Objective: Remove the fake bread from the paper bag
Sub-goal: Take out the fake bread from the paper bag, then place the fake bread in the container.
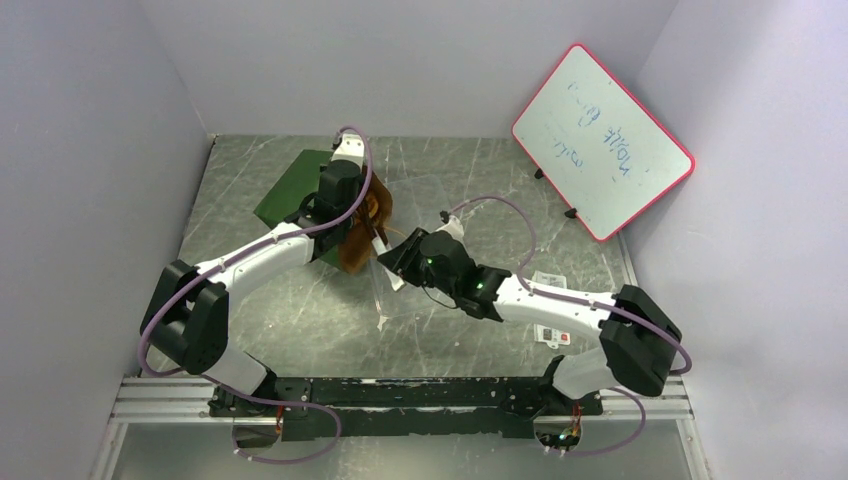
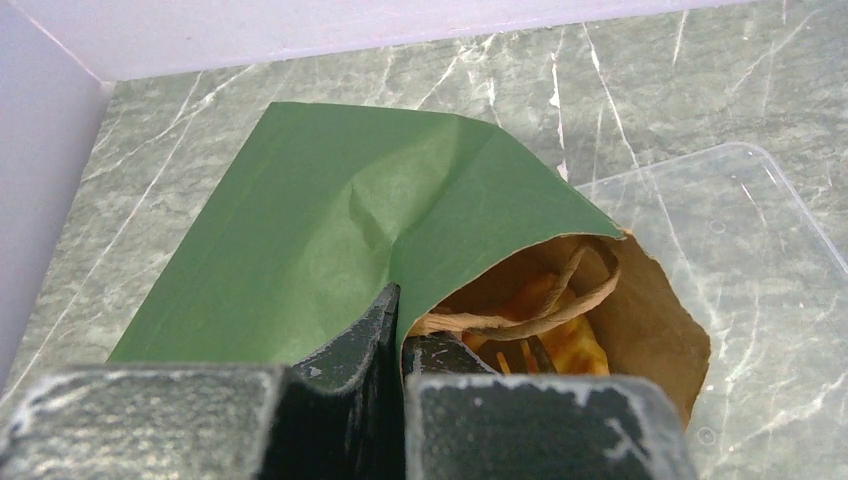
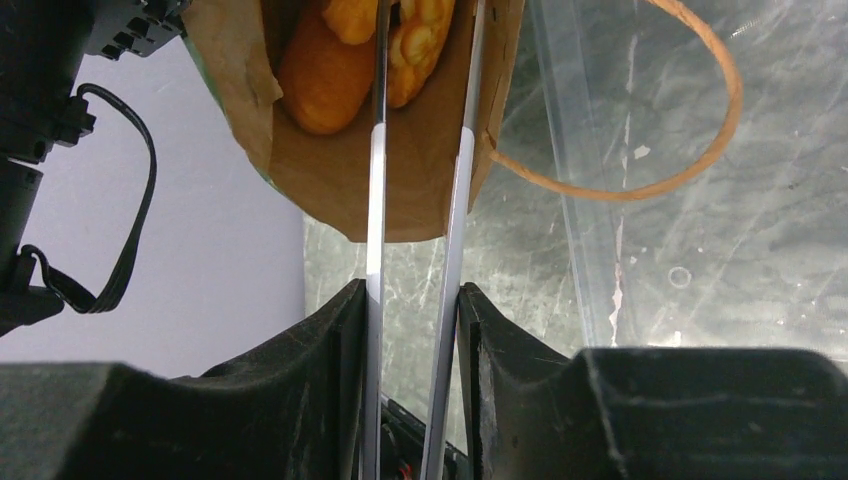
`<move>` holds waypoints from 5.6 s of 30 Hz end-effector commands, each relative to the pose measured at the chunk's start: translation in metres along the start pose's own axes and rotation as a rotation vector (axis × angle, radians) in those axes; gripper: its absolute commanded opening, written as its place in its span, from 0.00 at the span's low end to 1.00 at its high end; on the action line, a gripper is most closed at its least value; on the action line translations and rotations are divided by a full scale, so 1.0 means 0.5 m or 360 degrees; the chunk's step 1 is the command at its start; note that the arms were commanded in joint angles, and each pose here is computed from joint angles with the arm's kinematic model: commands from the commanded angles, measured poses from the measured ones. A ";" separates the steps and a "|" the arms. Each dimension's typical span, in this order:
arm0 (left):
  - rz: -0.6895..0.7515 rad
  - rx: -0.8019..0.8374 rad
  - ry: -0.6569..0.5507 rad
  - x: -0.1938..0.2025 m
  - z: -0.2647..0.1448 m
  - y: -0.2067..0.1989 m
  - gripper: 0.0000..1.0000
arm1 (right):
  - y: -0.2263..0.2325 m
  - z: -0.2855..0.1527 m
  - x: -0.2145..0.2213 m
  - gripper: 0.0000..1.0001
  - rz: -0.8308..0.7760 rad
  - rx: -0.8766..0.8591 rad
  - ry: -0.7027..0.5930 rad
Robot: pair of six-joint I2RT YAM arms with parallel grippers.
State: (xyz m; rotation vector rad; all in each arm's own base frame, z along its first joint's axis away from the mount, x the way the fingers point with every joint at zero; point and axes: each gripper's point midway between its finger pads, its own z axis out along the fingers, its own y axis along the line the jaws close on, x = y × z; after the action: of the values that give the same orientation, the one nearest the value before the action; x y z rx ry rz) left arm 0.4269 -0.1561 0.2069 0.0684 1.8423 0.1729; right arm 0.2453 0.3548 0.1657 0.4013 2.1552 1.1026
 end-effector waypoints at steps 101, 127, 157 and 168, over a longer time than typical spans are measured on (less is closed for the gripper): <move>-0.0130 -0.0175 0.0080 0.014 -0.009 0.168 0.07 | -0.014 -0.165 -0.277 0.00 0.0257 -0.0274 -0.0516; -0.0128 -0.0011 0.0030 -0.011 -0.012 0.147 0.07 | -0.127 -0.039 -0.269 0.00 0.0533 -0.0339 -0.0222; -0.0126 0.0036 0.0034 -0.006 0.007 0.128 0.07 | -0.237 0.052 -0.276 0.45 0.0480 -0.0096 -0.0142; -0.0119 0.0039 0.0026 -0.013 0.007 0.129 0.07 | -0.228 0.002 -0.287 0.44 0.0478 -0.0051 -0.0211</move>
State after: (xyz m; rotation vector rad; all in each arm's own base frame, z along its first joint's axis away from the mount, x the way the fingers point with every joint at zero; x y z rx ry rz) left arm 0.4187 -0.0883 0.1967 0.0281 1.9358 0.1452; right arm 0.3534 0.2194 0.1177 0.7840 2.0484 1.2537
